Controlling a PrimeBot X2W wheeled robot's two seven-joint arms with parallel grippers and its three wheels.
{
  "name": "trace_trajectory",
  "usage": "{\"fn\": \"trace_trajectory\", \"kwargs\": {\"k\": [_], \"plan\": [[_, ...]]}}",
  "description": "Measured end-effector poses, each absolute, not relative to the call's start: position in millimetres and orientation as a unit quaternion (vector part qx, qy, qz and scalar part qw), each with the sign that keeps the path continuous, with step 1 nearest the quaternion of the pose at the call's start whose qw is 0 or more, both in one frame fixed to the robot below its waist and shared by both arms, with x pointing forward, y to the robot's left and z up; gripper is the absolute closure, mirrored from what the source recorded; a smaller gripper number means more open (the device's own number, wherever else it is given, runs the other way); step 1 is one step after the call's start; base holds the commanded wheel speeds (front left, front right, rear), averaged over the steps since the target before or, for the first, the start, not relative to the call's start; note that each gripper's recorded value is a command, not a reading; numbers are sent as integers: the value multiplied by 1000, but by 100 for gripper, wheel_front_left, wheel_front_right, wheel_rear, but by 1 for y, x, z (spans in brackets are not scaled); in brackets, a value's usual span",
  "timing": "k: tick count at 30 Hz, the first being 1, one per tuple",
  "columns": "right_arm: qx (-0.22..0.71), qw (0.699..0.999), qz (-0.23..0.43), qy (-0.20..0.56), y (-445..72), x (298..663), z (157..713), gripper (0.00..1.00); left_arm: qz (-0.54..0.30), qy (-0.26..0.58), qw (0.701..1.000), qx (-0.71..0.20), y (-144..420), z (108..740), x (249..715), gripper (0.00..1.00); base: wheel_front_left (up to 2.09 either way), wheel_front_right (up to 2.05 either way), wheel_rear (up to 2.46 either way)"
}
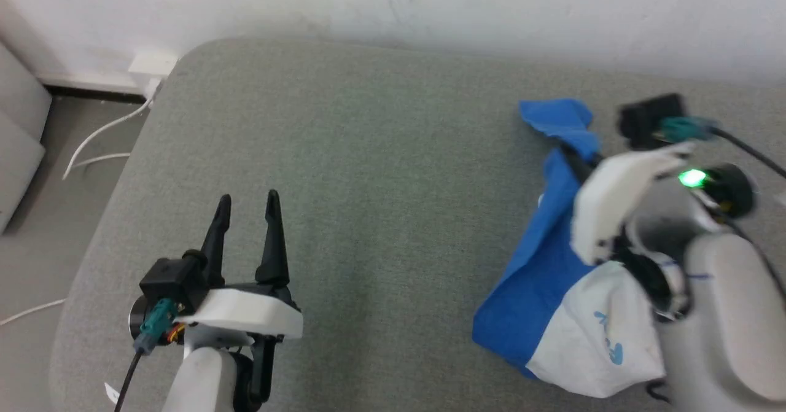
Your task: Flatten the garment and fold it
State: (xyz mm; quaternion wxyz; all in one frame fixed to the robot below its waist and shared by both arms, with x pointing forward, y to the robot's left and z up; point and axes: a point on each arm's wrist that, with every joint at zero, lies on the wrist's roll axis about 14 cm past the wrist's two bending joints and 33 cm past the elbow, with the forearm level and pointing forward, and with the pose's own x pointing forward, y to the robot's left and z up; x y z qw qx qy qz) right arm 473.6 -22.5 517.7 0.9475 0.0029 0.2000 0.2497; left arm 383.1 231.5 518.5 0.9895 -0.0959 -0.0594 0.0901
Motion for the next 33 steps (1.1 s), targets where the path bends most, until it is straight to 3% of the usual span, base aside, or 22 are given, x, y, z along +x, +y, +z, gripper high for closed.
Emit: {"fn": "trace_trajectory", "kwargs": {"k": [4, 7, 12, 17, 18, 19, 20, 23, 28, 33], "plan": [[20, 976, 132, 173, -108, 465, 529, 100, 76, -60, 991, -96, 223, 519, 382, 0, 0, 0, 0], [31, 981, 24, 188, -186, 439, 516, 100, 67, -61, 991, -98, 217, 519, 384, 0, 0, 0, 0], [63, 955, -127, 261, -290, 373, 470, 100, 44, -63, 992, -101, 203, 521, 391, 0, 0, 0, 0], [106, 907, -182, 365, -319, 311, 406, 100, 11, -60, 993, -101, 183, 521, 399, 0, 0, 0, 0], [111, 900, -186, 377, -319, 303, 397, 82, 4, -59, 993, -102, 178, 520, 400, 0, 0, 0, 0], [115, 898, -189, 380, -320, 298, 393, 19, -1, -58, 993, -102, 175, 519, 401, 0, 0, 0, 0], [118, 899, -194, 375, -322, 296, 393, 0, -7, -56, 993, -103, 171, 519, 402, 0, 0, 0, 0], [111, 920, -202, 318, -329, 304, 407, 0, -26, -49, 993, -105, 159, 515, 404, 0, 0, 0, 0], [42, 972, -185, 141, -327, 345, 478, 0, -71, -38, 990, -117, 131, 511, 408, 0, 0, 0, 0], [13, 990, -138, 33, -298, 370, 524, 0, -152, -12, 979, -134, 80, 508, 409, 0, 0, 0, 0]]}}
